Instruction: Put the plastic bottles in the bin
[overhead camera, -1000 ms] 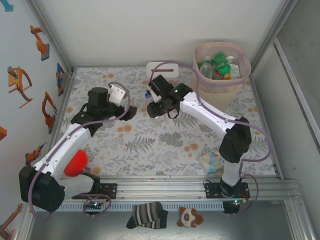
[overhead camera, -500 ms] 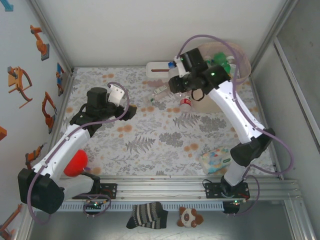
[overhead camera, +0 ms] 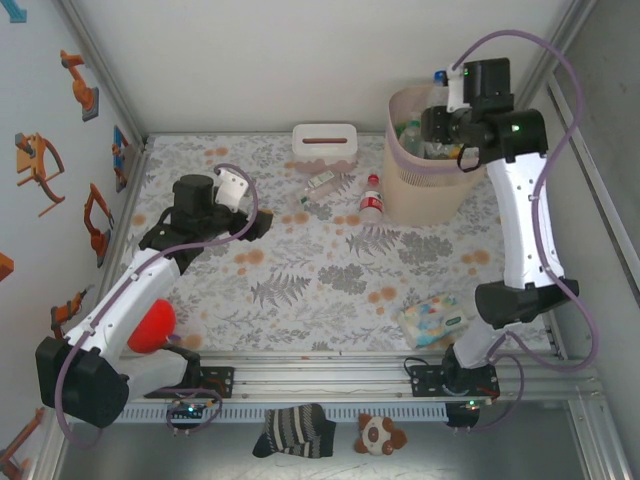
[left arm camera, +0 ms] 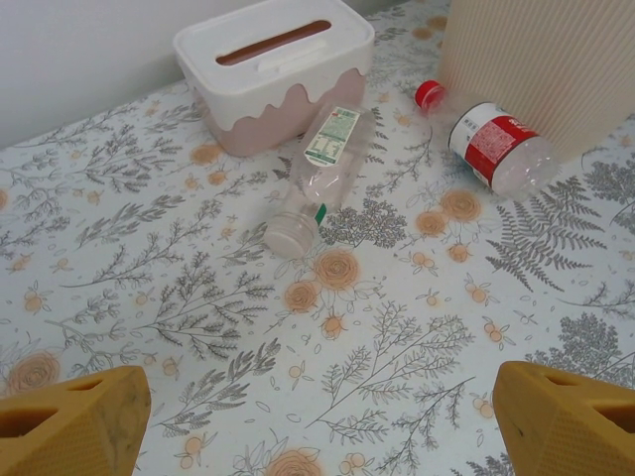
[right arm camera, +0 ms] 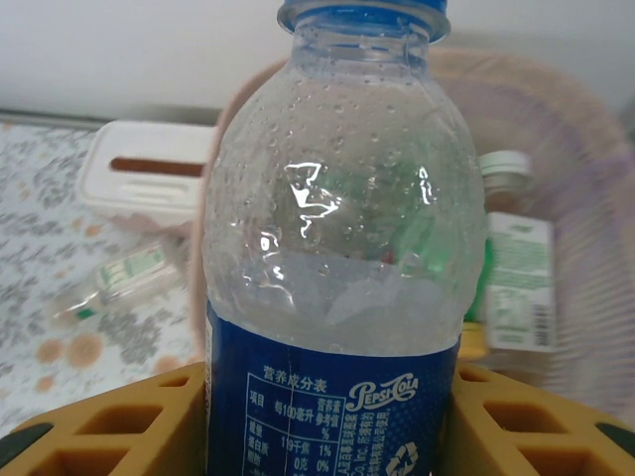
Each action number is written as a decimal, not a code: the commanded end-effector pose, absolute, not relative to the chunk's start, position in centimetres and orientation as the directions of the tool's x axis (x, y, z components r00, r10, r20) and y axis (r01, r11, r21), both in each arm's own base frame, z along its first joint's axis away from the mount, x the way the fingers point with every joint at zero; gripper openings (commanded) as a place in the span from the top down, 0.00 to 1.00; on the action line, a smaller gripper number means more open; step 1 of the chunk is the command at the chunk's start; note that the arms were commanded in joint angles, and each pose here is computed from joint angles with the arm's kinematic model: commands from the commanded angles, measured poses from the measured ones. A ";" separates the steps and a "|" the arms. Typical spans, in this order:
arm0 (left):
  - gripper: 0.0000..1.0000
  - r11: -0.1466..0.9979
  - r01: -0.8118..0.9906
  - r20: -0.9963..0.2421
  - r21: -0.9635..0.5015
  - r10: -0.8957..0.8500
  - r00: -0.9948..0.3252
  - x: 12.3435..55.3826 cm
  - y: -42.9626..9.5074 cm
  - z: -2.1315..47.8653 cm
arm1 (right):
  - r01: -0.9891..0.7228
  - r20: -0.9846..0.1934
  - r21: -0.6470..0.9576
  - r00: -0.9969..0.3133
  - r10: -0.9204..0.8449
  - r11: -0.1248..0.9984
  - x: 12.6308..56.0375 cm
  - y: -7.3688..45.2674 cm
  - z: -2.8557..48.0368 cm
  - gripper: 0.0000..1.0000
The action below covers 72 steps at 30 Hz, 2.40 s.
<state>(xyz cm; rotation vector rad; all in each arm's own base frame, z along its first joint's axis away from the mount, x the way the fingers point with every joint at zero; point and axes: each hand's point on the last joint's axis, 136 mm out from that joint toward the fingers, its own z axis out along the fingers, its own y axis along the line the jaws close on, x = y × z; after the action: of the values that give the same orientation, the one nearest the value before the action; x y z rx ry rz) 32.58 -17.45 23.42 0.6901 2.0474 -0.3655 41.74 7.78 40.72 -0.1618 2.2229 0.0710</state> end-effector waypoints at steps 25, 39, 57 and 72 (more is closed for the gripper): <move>0.11 0.799 0.601 -0.868 -0.007 0.294 -0.401 33.0 -17.8 24.8 | 0.022 -0.722 -0.220 -0.676 -0.148 0.975 53.0 -4.4 33.6 0.47; 0.11 0.799 0.601 -0.858 -0.003 0.306 -0.412 33.2 -17.7 24.4 | -0.013 -0.728 -0.243 -0.658 -0.191 0.970 55.7 -4.4 32.0 0.46; 0.11 0.800 0.600 -0.856 0.002 0.312 -0.413 33.2 -17.7 24.2 | 0.028 -0.809 -0.216 -0.565 -0.163 0.976 55.3 -4.2 36.4 0.24; 0.11 0.800 0.600 -0.855 0.000 0.311 -0.415 33.2 -17.7 24.2 | -0.035 -0.869 -0.029 -0.493 -0.043 0.999 51.8 -1.2 40.3 0.32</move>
<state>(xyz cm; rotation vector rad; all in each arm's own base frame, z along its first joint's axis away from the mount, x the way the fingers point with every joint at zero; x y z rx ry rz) 32.95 -17.59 23.11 0.6832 2.0530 -0.3694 52.80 -2.09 39.24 -0.0743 2.1071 -0.0972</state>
